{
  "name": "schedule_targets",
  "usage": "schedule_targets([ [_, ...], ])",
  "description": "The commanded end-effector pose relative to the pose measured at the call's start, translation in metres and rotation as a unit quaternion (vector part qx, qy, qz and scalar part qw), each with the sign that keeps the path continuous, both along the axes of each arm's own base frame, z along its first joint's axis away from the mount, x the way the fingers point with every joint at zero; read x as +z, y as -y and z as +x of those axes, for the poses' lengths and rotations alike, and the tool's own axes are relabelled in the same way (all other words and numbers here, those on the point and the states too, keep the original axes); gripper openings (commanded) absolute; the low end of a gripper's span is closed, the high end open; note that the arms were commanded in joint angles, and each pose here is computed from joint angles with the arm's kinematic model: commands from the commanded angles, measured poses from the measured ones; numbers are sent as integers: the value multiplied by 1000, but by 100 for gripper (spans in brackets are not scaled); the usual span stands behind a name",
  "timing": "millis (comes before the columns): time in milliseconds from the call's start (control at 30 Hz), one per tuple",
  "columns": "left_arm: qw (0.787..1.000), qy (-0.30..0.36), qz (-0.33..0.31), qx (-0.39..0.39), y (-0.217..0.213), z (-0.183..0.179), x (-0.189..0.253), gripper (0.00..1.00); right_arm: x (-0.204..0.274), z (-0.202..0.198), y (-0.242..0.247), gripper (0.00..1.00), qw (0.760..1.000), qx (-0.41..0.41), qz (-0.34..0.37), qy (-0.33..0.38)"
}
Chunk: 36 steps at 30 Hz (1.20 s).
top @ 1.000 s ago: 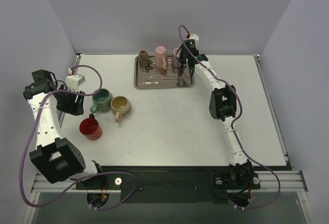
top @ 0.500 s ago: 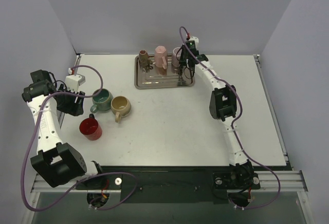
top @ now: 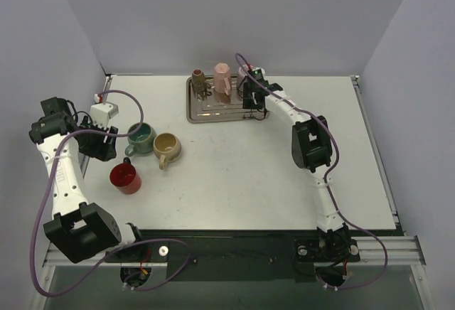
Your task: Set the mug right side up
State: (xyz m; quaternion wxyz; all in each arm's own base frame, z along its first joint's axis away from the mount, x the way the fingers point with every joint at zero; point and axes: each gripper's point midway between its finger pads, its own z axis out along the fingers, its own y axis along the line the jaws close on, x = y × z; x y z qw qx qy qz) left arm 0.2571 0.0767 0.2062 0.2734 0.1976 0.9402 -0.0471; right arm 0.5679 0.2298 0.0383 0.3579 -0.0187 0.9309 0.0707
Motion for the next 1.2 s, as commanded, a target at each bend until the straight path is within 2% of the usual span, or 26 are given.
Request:
schedule_targets([
  [0,999,37,4,-21,8,-1,22,67,16,-32,10,26,998,28,-44,-44],
  [167,999,45,10,-21,7,-1,24,67,-6,-85,20,28,990,61,-57,-114],
  [367,999,49,5,-21,8,1,25,67,-13,-107,33,27,984,67,-75,-144],
  [500,999,47,6,-24,9,-1,24,67,-13,-132,28,27,980,94,-64,-161],
  [667,998,51,16,-23,7,-3,26,67,-14,-163,46,28,976,96,-78,-178],
  [767,998,53,18,-27,7,-3,25,69,6,-152,50,36,985,75,-77,-134],
  [833,998,51,14,-26,8,-2,23,69,28,-131,47,66,993,50,-73,-79],
  [900,998,51,8,-27,9,-1,22,69,52,-109,42,71,997,27,-66,-19],
  [1000,998,52,3,-27,10,0,22,69,80,-73,37,72,997,-22,-48,60],
  [1067,998,50,2,-27,10,0,21,69,82,-54,38,73,994,-53,-53,77],
  [1167,998,57,3,-28,10,2,22,69,79,-28,31,67,992,-70,-52,89],
])
